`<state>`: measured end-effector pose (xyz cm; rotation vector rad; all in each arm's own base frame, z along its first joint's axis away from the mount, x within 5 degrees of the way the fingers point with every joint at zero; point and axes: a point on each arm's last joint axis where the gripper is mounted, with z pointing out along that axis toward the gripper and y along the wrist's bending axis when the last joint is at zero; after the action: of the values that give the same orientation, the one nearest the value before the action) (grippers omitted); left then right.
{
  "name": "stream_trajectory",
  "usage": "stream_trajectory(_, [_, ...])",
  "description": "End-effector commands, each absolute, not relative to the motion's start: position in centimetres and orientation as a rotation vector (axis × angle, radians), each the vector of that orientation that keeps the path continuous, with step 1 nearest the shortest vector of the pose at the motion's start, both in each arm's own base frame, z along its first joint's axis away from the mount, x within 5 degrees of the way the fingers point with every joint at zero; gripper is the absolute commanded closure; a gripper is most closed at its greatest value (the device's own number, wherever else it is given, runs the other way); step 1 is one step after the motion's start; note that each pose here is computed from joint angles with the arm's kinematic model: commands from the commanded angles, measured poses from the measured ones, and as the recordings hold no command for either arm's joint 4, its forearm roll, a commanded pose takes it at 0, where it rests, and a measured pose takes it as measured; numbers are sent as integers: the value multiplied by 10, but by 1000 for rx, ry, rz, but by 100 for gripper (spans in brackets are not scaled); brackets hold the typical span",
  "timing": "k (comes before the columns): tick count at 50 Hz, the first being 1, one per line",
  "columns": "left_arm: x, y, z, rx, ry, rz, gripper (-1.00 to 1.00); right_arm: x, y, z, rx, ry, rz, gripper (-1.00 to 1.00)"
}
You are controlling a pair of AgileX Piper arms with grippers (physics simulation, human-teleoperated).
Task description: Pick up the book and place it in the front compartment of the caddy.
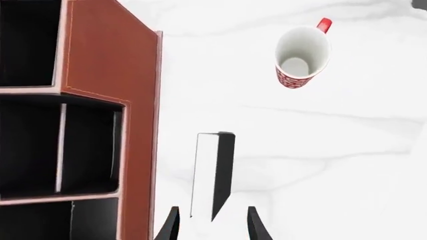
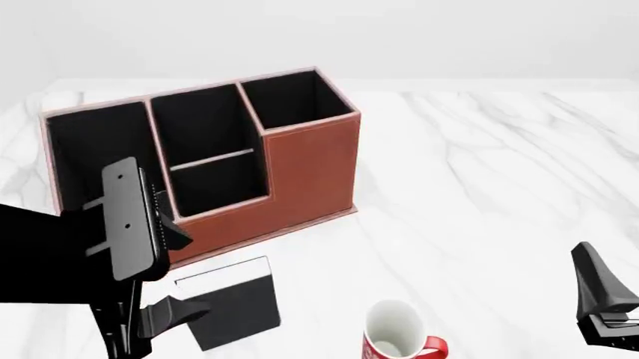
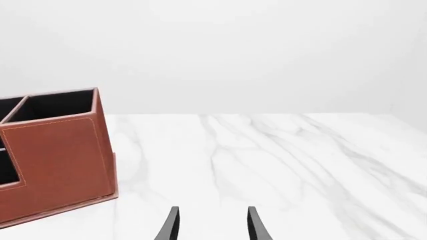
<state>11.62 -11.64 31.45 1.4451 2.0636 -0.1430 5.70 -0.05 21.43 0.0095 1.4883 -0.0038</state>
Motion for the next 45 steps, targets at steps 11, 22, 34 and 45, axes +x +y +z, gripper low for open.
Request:
stream_trajectory(11, [119,-122,298,1442,2093,-151,-100,57,0,214,8,1488,-3,-100])
stream_trajectory(22, [124,-116,293,1438,2099,-119,-100,57,0,214,8,1488,-3,-100])
stream_trajectory(34, [129,-118,287,1436,2105,-109,-100,57,0,214,8,1488,-3,-100])
stream_trajectory(45, [135,-118,285,1434,2098,-95,-100,57,0,214,8,1488,-3,-100])
